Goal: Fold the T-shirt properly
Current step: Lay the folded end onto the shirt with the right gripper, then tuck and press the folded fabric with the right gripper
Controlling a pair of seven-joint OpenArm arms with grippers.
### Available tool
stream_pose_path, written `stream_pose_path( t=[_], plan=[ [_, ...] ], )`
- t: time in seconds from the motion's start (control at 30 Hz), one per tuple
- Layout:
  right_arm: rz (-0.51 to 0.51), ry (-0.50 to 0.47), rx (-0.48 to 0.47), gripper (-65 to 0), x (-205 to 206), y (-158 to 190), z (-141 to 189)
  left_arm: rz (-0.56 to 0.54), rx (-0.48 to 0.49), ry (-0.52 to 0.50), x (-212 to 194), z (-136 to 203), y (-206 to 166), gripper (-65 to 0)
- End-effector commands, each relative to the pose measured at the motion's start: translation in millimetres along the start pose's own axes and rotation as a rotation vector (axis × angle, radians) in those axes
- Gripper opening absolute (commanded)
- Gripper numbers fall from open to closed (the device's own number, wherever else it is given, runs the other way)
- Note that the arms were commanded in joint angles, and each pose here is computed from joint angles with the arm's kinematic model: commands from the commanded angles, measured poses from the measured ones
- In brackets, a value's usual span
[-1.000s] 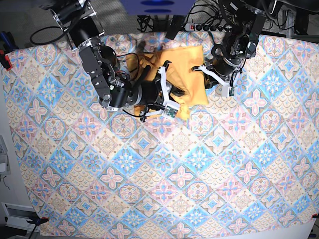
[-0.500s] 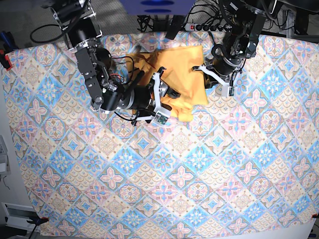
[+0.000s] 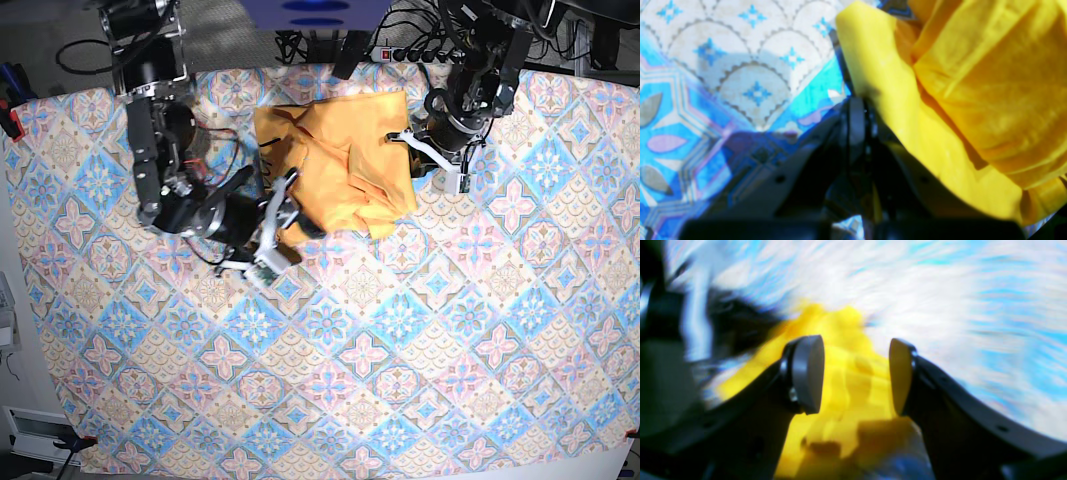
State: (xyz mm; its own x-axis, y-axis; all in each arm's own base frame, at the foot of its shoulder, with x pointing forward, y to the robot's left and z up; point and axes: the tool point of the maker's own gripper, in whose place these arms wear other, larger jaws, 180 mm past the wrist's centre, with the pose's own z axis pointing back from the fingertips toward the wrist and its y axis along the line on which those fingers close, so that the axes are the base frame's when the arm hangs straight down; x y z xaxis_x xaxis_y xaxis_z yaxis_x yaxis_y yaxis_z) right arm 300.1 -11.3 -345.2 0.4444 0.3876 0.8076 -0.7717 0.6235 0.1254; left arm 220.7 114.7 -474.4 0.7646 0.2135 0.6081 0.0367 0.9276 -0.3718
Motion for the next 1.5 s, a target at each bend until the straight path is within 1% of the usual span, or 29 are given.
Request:
stream_pose_path(
  t=[0.0, 0.07, 0.17, 0.37, 0.43, 0.5, 0.6, 0.63, 0.73, 0.9, 0.97, 1.07, 1.17, 1.23, 1.27, 1.3, 1.37, 1.43, 1.47],
  plan=[
    [0.006, -0.033, -0.033, -35.1, 9, -13, 10, -0.005, -0.001, -0.01, 5, 1, 0, -65.0],
    [-0.004, -0.021, -0.079, -34.8, 2, -31, 22, -0.005, -0.001, -0.01, 5, 1, 0, -65.0],
    [-0.032, 0.017, -0.095, -34.7, -19, -35, 29, -0.005, 0.0, -0.01, 5, 0, 0, -65.0],
    [-0.057, 0.041, -0.068, -34.7, -33, -21, 25, -0.01, -0.002, -0.018, 10, -1, 0, -65.0],
    [-0.059, 0.029, -0.043, -34.7, -29, -12, 17, -0.011, -0.003, -0.019, 11, -2, 0, -65.0],
    [-0.076, 0.036, -0.025, -34.7, -33, -8, 11, -0.011, -0.003, -0.019, 11, -2, 0, -65.0],
    [-0.123, 0.063, -0.012, -34.7, -48, -8, 4, -0.011, -0.003, -0.019, 11, -2, 0, -65.0],
    [-0.139, 0.055, -0.005, -34.7, -49, -5, 0, -0.011, -0.003, -0.019, 11, -2, 0, -65.0],
    [-0.15, 0.043, -0.001, -34.7, -49, -4, -2, -0.011, -0.003, -0.018, 10, -2, 0, -65.0],
    [-0.183, 0.054, 0.007, -34.7, -58, -4, -7, -0.01, -0.002, -0.016, 9, -1, 0, -65.0],
    [-0.198, 0.029, 0.008, -34.7, -54, -7, -12, -0.01, -0.002, -0.016, 9, -1, 0, -65.0],
    [-0.223, 0.043, 0.012, -34.7, -63, -7, -15, -0.01, -0.002, -0.015, 8, -1, 0, -65.0],
    [-0.225, 0.045, 0.013, -35.1, -64, -7, -15, -0.009, -0.002, -0.013, 8, -1, 0, -65.0],
    [-0.218, 0.055, 0.03, -35.7, -65, -1, -18, -0.009, -0.002, -0.015, 8, -1, 0, -65.0],
    [-0.208, 0.059, 0.045, -37.2, -64, 4, -21, -0.009, -0.002, -0.015, 8, -1, 0, -65.0],
    [-0.195, 0.064, 0.059, -40.8, -63, 9, -23, -0.009, -0.002, -0.015, 8, -1, 0, -65.0],
    [-0.177, 0.07, 0.082, -51.3, -62, 19, -26, -0.009, -0.002, -0.015, 8, -1, 0, -65.0],
    [-0.156, 0.069, 0.098, -63.5, -58, 26, -27, -0.009, -0.002, -0.015, 8, -1, 0, -65.0],
    [-0.139, 0.071, 0.108, -65.0, -56, 30, -27, -0.009, -0.002, -0.015, 8, -1, 0, -65.0]
  ],
)
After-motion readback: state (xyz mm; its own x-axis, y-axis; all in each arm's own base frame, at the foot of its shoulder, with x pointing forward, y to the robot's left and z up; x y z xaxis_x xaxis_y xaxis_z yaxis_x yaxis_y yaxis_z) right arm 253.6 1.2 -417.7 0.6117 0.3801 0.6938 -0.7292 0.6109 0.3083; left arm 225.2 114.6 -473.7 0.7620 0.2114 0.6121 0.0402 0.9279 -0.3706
